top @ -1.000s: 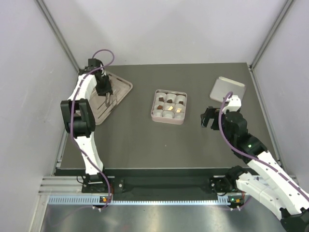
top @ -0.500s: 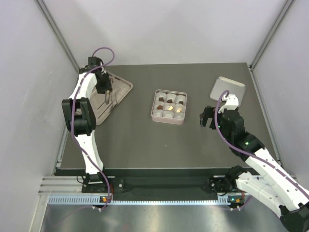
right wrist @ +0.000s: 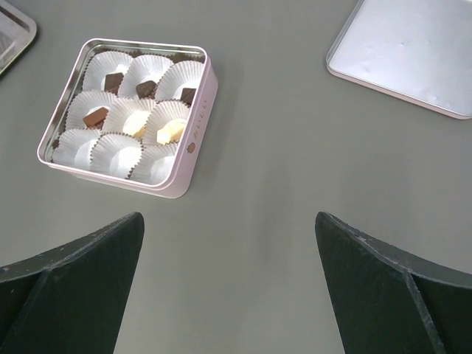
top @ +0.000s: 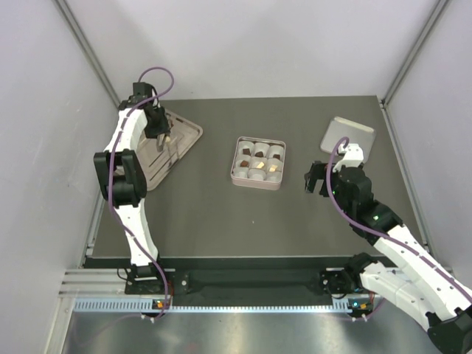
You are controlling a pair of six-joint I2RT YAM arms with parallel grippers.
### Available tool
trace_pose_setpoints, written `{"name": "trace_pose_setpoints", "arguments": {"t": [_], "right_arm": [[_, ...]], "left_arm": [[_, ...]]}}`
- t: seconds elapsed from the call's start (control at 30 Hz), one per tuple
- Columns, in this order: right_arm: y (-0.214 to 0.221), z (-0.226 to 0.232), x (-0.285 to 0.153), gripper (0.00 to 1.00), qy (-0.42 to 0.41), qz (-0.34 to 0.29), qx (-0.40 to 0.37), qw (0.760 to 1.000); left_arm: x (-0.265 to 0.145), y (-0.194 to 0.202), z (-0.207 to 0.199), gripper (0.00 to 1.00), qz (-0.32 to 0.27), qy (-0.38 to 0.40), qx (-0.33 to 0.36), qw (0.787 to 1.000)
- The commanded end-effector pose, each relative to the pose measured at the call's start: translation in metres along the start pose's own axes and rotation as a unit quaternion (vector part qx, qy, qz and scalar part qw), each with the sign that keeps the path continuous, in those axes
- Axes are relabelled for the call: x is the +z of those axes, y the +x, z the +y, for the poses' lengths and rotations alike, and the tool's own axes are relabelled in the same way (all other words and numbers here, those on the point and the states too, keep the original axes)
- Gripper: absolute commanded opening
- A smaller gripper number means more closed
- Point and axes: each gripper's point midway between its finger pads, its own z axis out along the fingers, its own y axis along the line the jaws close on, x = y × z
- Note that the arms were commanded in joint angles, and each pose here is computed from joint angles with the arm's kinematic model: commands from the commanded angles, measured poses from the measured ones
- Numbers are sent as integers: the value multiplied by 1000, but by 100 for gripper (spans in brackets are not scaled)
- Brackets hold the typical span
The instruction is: Pack the chocolate
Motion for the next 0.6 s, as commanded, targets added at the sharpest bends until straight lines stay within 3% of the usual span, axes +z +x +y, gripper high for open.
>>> {"name": "trace_pose_setpoints", "arguments": {"t": [0.0, 0.57], "right_arm": [[-9, 2, 2, 100, 0, -20, -1, 1000], [-10, 0, 3, 100, 6, -20, -5, 1000]], "left_arm": [[-18, -28, -4, 48, -46, 4, 15, 999], [12, -24, 4, 49, -25, -6, 59, 998]]}}
